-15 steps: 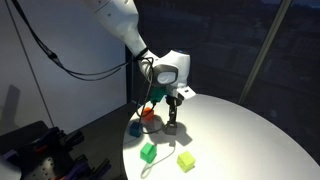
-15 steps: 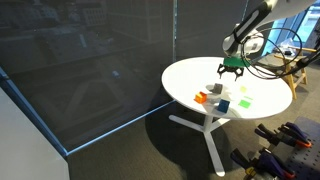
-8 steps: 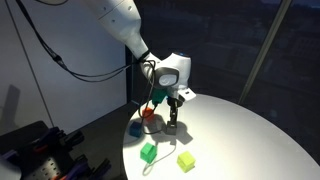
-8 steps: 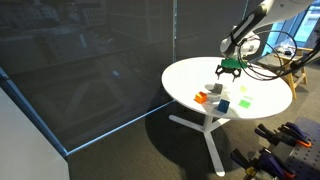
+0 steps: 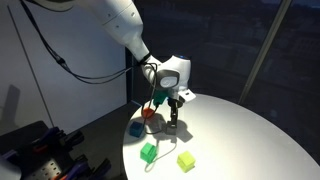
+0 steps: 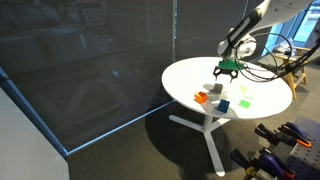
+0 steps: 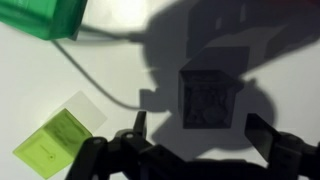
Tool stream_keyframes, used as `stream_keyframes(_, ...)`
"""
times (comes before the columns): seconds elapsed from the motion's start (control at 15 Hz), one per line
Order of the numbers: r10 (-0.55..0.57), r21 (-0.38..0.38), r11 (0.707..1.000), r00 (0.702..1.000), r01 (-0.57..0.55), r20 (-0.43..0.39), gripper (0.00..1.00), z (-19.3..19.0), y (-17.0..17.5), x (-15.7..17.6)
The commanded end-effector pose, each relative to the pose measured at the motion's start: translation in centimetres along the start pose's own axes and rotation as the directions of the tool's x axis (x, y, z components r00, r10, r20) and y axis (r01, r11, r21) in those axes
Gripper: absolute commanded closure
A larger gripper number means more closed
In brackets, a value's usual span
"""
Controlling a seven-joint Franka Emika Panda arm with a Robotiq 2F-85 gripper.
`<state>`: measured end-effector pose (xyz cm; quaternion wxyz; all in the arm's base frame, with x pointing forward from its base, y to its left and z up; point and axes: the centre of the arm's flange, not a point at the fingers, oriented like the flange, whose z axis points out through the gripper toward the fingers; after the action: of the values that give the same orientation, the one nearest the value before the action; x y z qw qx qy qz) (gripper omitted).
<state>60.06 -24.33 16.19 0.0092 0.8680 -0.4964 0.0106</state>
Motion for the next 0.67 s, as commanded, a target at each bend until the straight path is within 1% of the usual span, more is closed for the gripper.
stream_keyframes(0.0, 0.025, 0.013, 1.0, 1.0, -0.025, 0.003, 0.0, 0.2, -1.9, 0.7)
stream_keyframes(0.33, 0.028, 0.011, 1.0, 1.0, -0.028, -0.001, 0.0, 0.8, -3.1, 0.4)
stream_keyframes(0.6, 0.035, 0.0, 0.999, 0.999, -0.035, 0.0, 0.0, 1.6, -3.1, 0.6)
